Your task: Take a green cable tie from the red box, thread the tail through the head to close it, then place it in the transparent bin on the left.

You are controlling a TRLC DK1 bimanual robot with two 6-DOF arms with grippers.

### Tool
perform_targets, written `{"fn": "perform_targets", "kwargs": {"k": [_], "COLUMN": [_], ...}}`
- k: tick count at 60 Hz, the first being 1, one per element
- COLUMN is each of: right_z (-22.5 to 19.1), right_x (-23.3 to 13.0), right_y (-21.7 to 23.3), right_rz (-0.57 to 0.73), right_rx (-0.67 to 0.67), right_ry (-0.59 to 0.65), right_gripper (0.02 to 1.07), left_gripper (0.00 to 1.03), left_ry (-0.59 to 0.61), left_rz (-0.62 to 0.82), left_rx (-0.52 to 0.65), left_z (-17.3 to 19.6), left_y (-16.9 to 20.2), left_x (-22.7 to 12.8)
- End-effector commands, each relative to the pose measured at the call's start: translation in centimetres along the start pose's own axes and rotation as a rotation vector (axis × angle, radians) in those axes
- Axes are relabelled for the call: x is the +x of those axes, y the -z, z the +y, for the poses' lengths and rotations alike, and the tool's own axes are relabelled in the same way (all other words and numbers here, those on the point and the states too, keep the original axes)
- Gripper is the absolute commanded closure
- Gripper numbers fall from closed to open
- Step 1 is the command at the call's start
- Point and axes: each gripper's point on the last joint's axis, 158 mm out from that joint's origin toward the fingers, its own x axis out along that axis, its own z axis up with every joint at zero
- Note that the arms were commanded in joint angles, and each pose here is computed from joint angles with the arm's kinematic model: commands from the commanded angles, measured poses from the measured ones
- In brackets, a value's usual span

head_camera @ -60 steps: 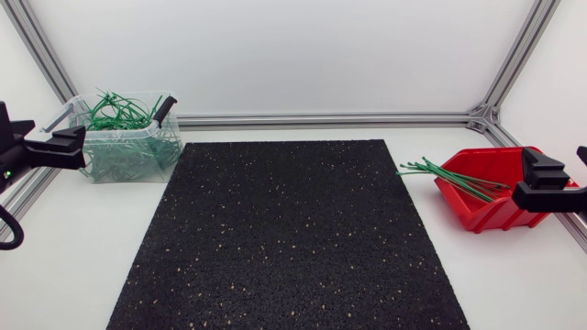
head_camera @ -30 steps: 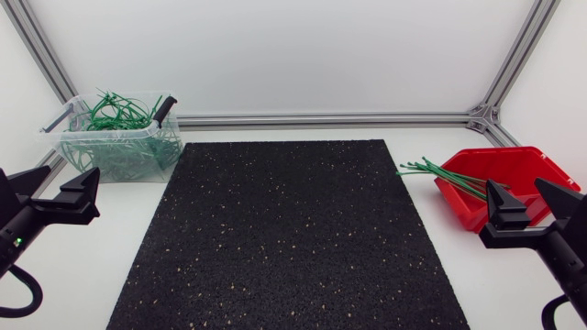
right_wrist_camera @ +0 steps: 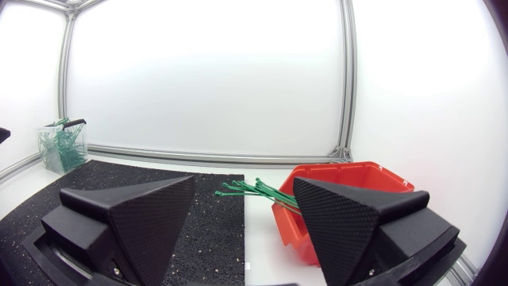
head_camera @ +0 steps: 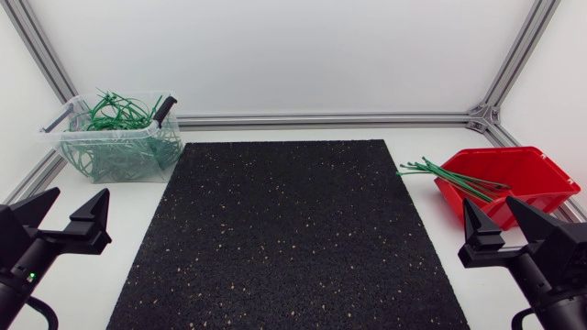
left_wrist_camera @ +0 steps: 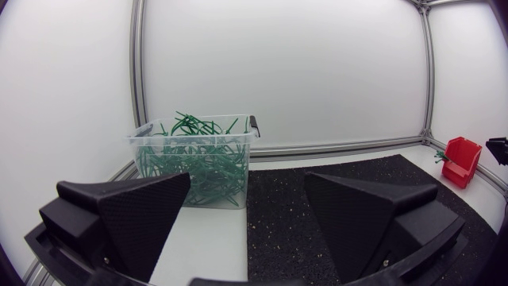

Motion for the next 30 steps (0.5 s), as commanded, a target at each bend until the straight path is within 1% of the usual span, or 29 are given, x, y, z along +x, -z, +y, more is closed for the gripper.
{"fn": "perform_targets", "kwargs": {"k": [1,27,30], "right_z": [-0.1,-0.1,-0.1], "right_x": [0.1,0.1,0.1], "right_y": [0.6,0.6,0.6], "right_rz": [0.002,0.002,0.002], "right_rx": [0.022,0.022,0.022], "right_ry": [0.003,0.003,0.003], "right_gripper": [0.17,0.17,0.14], "left_gripper": [0.03,0.03,0.03], "left_ry": [0.003,0.001,0.001], "left_rz": [0.009,-0.012,-0.012], "left_rx": [-0.022,-0.029,-0.029], "left_z": [-0.3,-1.2,-1.2], "left_y": [1.3,3.9,3.9], "left_x": [-0.2,-1.2,-1.2]}}
